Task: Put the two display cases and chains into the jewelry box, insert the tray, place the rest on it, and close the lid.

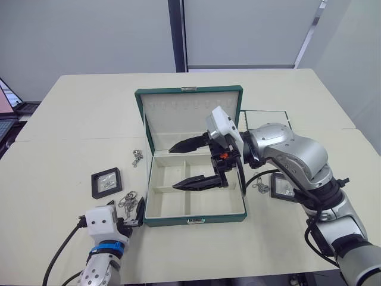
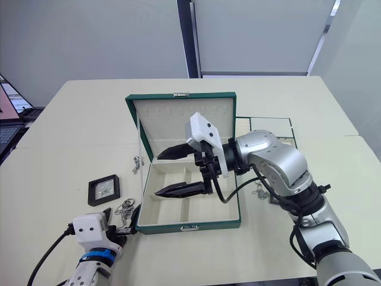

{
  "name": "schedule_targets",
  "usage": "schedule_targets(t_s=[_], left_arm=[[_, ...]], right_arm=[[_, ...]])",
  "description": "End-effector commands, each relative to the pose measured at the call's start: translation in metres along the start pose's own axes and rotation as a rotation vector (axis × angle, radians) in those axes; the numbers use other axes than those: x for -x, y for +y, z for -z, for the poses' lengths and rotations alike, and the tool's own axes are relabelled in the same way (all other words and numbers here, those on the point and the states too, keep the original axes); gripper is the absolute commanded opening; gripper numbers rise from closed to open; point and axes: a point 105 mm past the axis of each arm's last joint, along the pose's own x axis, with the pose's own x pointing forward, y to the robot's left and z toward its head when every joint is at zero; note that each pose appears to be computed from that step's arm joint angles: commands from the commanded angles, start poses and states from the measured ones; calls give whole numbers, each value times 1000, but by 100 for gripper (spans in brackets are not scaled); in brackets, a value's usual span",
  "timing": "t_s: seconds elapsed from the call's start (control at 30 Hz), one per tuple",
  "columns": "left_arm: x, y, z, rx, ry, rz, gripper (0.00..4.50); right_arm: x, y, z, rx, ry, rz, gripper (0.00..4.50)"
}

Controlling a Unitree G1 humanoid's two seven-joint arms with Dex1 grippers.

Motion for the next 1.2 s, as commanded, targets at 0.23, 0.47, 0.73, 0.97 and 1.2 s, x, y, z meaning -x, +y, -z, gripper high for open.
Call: schedule_targets(t_s=[0.23,0.47,0.73,0.97,1.2], left_arm=[[3,6,15,-14,131,-18,448],[5,6,25,8,188,-8,448],[6,5,29,6,216,-2,272],[5,3,27,-3,217,6,65],[0,3,25,-3,205,3,4]], right_arm=[[5,0,-14,54,-32,11,450],[7,-2,-13,53,-30,26,450],[8,-2,-14,50,-39,29,450],[10,-4,-14,50,-41,36,450],[11,-7,-13,48,-43,45,450]])
